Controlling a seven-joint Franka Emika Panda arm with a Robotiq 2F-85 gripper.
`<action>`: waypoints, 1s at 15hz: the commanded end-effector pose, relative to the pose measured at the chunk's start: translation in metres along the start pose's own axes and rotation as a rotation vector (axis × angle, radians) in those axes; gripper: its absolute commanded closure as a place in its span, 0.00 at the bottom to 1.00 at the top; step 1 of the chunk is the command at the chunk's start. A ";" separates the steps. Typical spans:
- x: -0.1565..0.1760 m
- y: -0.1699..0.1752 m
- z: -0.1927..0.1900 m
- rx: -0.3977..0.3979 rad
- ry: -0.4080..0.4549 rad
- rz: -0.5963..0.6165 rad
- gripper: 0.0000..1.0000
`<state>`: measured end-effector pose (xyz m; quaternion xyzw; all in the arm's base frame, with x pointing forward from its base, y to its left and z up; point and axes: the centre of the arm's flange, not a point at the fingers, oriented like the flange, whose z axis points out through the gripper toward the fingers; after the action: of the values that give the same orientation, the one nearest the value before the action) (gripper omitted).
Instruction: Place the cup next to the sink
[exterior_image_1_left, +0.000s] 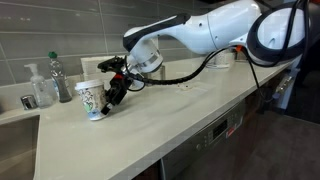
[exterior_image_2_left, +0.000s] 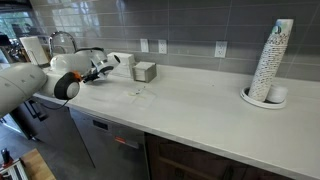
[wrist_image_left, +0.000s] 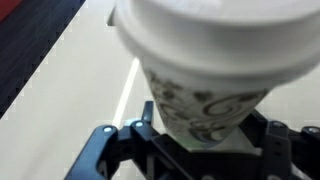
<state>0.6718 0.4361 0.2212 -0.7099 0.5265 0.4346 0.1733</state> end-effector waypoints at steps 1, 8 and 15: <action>-0.004 -0.059 -0.005 -0.029 0.047 0.035 0.00; -0.012 -0.025 -0.030 -0.112 0.206 0.199 0.00; -0.023 0.008 -0.079 -0.008 0.475 0.401 0.00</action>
<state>0.6731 0.3919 0.2643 -0.6825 0.6467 0.3404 -0.0133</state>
